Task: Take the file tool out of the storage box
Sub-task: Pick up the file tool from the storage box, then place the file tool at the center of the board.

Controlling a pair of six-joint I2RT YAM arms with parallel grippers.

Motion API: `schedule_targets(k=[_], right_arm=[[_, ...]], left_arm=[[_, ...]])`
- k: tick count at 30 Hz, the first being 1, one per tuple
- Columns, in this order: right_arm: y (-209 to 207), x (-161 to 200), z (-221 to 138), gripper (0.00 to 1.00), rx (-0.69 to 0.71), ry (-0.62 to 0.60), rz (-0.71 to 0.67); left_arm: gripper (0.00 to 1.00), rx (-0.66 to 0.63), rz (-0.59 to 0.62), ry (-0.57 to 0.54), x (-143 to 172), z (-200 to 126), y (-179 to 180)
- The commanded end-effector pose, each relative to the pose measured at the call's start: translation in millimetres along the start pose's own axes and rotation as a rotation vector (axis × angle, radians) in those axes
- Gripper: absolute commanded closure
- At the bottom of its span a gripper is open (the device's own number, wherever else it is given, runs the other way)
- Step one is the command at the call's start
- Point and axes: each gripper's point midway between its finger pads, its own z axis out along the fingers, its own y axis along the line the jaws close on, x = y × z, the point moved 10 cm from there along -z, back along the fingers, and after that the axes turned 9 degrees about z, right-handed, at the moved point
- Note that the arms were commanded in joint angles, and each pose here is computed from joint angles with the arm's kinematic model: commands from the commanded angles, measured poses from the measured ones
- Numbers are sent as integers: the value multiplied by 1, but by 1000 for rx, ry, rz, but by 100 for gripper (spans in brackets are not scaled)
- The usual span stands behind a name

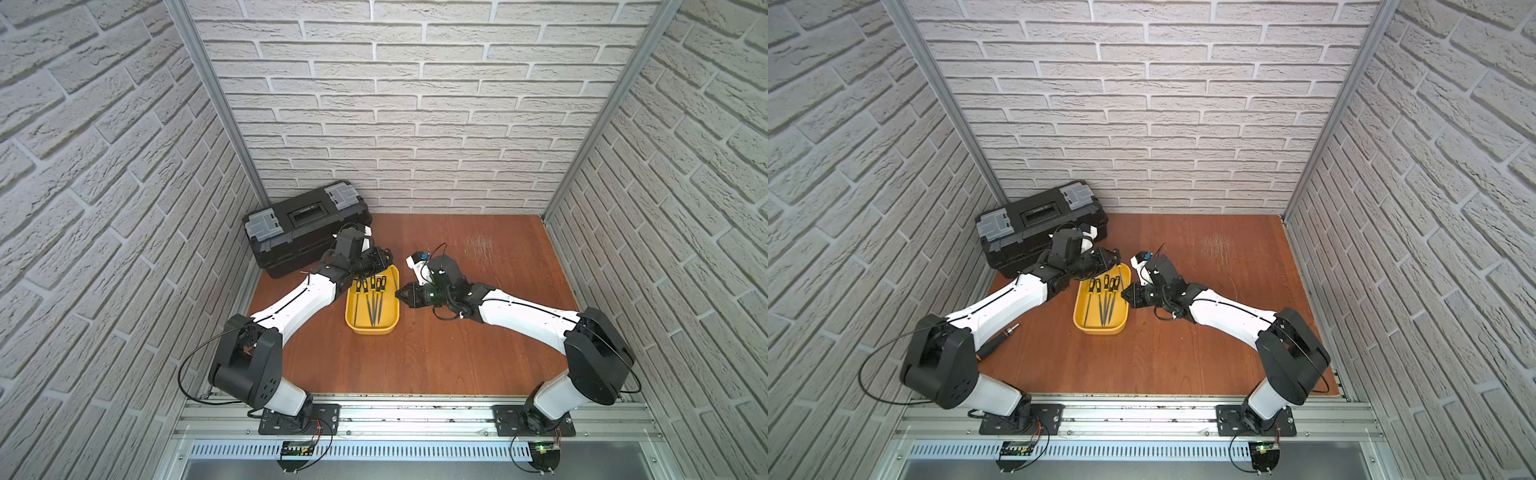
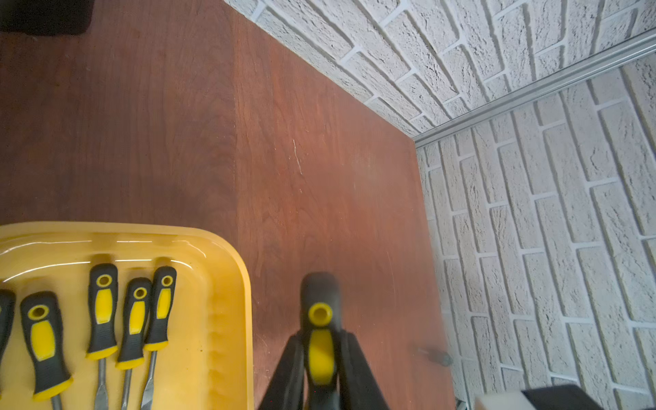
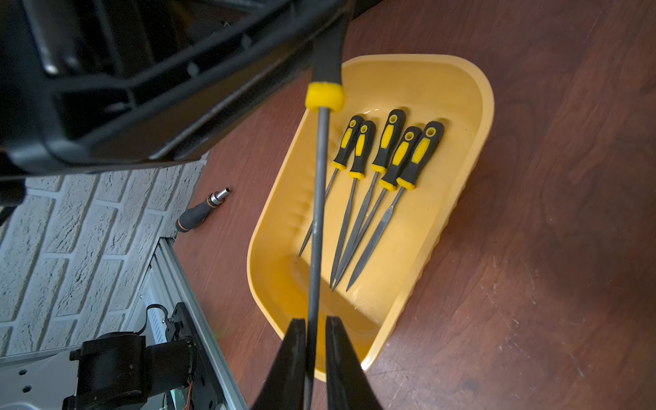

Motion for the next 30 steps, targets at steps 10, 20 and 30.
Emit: schedule_targets(k=[10,20,30], right_arm=[[9,-4,-4,97,-13,-34,-23],[5,-6,-28,97,79,-76,-68],[-41,-4,-77,97,307,-127,-55]], left_arm=[[84,47,14,-50,-6,-6,-5],[41,74,49,-32,-16,-6,-15],[8,-24,182,90,-24,-25,-23]])
